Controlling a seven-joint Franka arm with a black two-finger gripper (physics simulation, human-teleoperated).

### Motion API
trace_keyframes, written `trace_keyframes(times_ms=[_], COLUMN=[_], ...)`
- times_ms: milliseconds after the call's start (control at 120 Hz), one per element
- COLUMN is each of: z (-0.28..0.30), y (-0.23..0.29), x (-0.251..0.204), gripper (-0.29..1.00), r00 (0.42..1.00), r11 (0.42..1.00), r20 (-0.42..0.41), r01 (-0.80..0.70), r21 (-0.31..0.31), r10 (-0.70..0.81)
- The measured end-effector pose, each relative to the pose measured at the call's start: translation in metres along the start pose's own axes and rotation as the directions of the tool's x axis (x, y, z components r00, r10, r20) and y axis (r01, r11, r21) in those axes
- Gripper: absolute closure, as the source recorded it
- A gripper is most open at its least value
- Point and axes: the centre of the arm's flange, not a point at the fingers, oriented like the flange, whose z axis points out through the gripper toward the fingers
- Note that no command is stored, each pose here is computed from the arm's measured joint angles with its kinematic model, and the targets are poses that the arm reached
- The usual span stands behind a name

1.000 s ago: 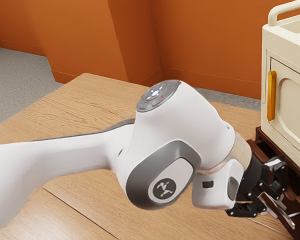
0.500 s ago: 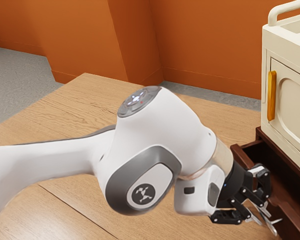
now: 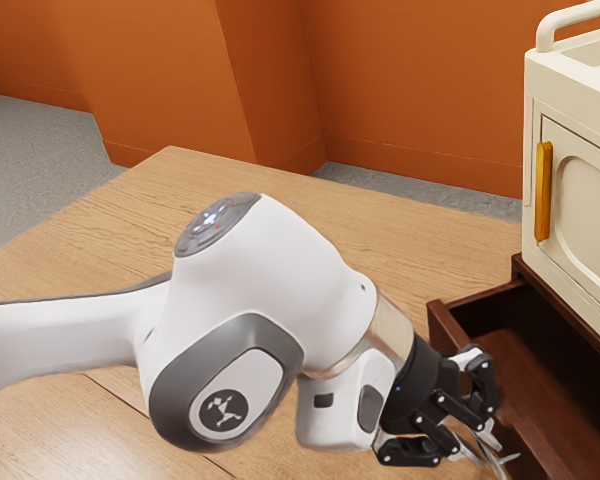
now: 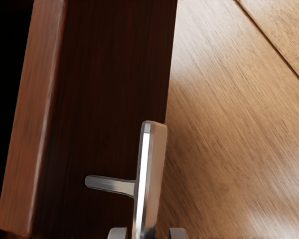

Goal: Pull the drawer handle with one arm to open the drawer

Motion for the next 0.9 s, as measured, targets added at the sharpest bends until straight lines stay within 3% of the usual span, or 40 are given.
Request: trace_keyframes(times_ms=[900], z=[-0.027], y=[0.049], x=[-0.013], gripper=[0.67], r00=[1.0], r11=[1.0], r20=[0.006], r01=[0.007], r21=[0.004], r10=[-0.007])
